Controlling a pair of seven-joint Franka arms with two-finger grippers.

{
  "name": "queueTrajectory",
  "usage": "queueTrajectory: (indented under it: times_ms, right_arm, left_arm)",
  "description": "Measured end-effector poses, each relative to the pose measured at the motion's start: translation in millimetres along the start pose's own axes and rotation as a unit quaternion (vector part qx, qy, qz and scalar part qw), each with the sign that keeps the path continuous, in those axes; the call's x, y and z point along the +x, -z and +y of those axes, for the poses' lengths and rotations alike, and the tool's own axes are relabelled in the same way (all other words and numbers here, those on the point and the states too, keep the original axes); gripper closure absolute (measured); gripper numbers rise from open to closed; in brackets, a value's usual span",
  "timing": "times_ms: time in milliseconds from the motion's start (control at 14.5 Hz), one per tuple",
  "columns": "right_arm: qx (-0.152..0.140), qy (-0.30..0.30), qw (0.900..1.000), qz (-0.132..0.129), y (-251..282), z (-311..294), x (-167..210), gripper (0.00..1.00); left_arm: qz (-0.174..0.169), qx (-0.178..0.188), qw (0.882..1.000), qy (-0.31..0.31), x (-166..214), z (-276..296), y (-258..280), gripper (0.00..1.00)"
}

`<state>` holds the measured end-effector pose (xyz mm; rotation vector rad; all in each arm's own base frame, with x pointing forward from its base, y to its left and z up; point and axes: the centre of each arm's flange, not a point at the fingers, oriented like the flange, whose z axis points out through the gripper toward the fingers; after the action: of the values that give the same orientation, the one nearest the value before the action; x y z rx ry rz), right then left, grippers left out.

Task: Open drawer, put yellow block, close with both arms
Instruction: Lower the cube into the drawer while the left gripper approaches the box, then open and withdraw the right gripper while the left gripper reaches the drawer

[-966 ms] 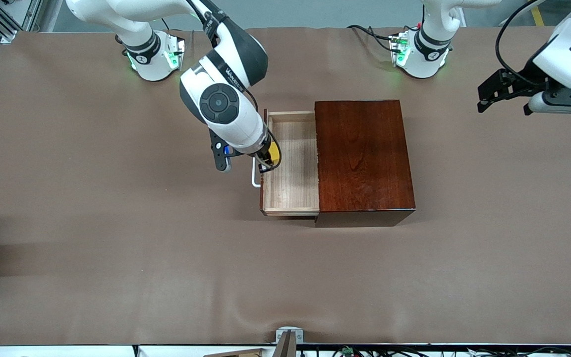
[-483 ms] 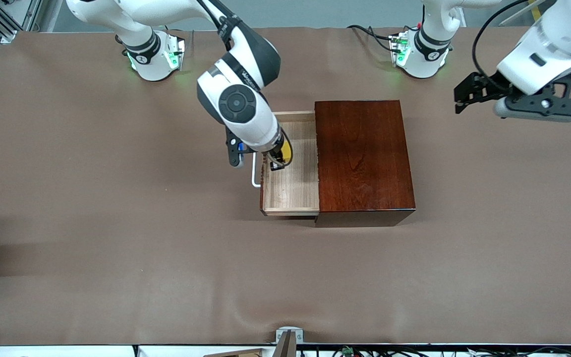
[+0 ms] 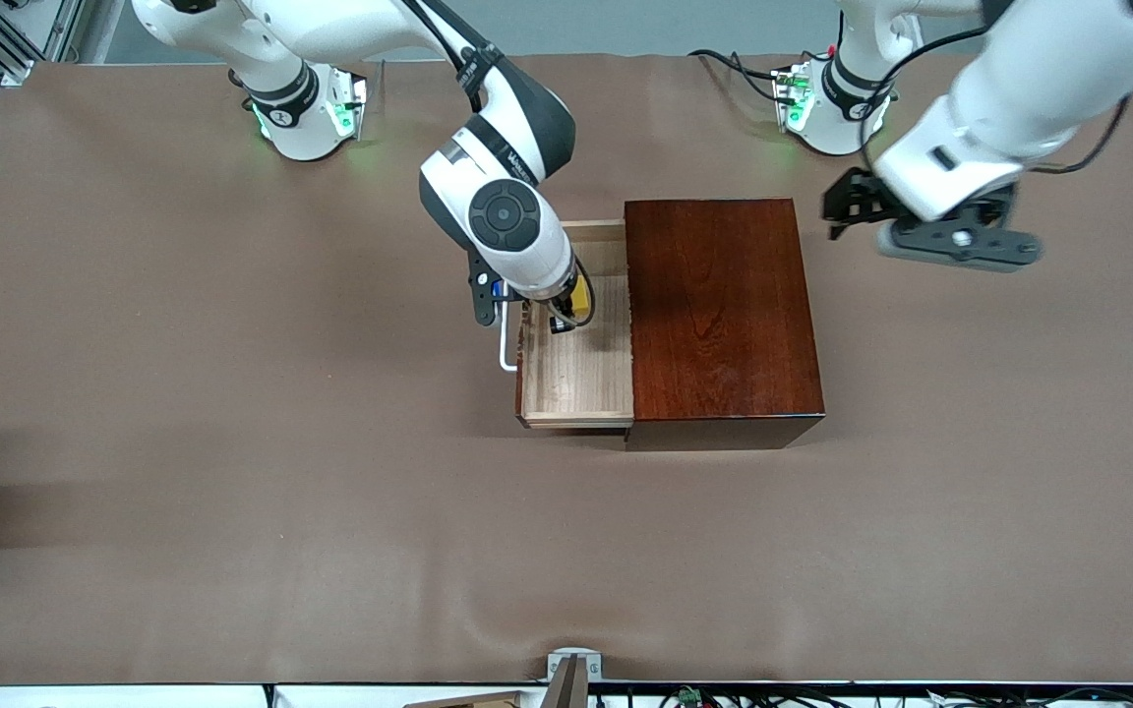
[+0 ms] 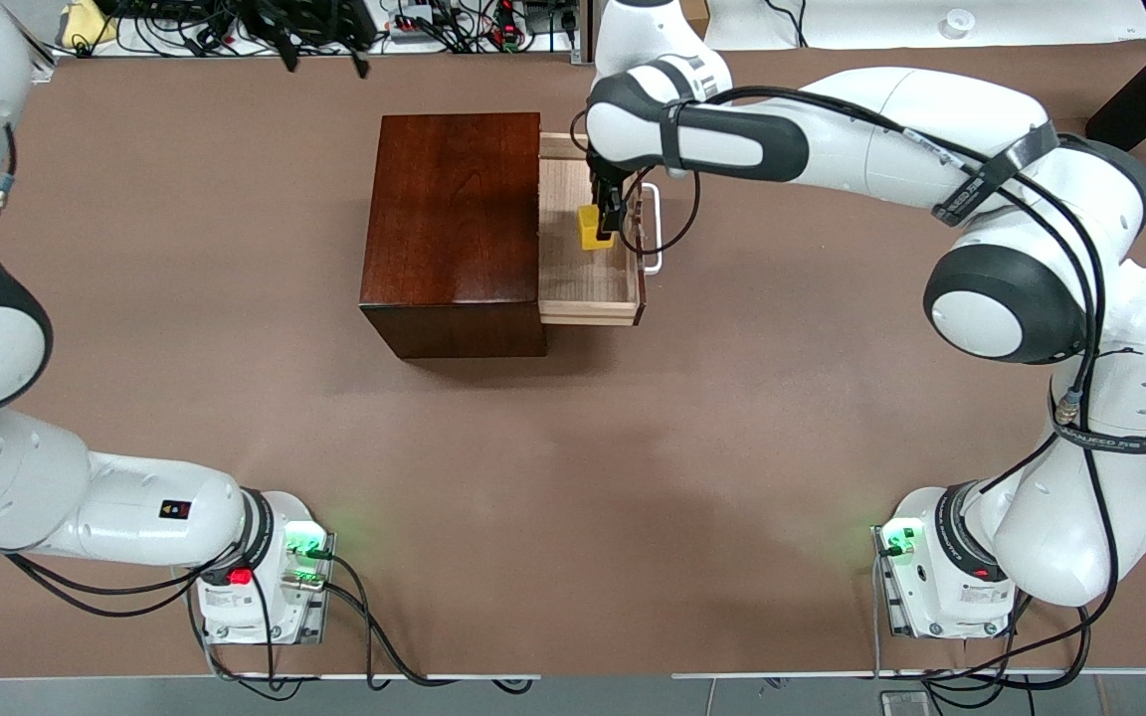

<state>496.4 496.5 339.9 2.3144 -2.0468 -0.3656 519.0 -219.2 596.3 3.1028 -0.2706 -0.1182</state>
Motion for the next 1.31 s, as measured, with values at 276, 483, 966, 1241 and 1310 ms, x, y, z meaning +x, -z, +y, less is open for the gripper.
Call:
queueTrajectory:
  times_ms: [276, 483, 966, 1241, 1310]
  right_arm:
    - [0.000, -0.003, 1.000, 0.007, -22, -1, 4, 0.44]
    - [0.003, 0.001, 1.000, 0.011, -22, 0, 2, 0.44]
    - [0.007, -0.001, 1.000, 0.016, -12, -6, 7, 0.01]
    - [0.025, -0.007, 1.000, 0.004, 18, -17, 9, 0.00]
    - [0.022, -0.011, 1.000, 0.005, 27, -21, 15, 0.00]
  left_arm:
    - [-0.014, -0.003, 1.000, 0.020, 6, 35, -24, 0.00]
    - [-0.020, -0.006, 0.999, 0.025, 10, 52, -37, 0.00]
    - [-0.032, 0.027, 0.998, 0.052, -5, 126, -69, 0.00]
    - [-0.040, 0.028, 0.997, 0.062, -4, 130, -78, 0.00]
    - [-0.043, 0.027, 0.996, 0.077, -2, 133, -82, 0.00]
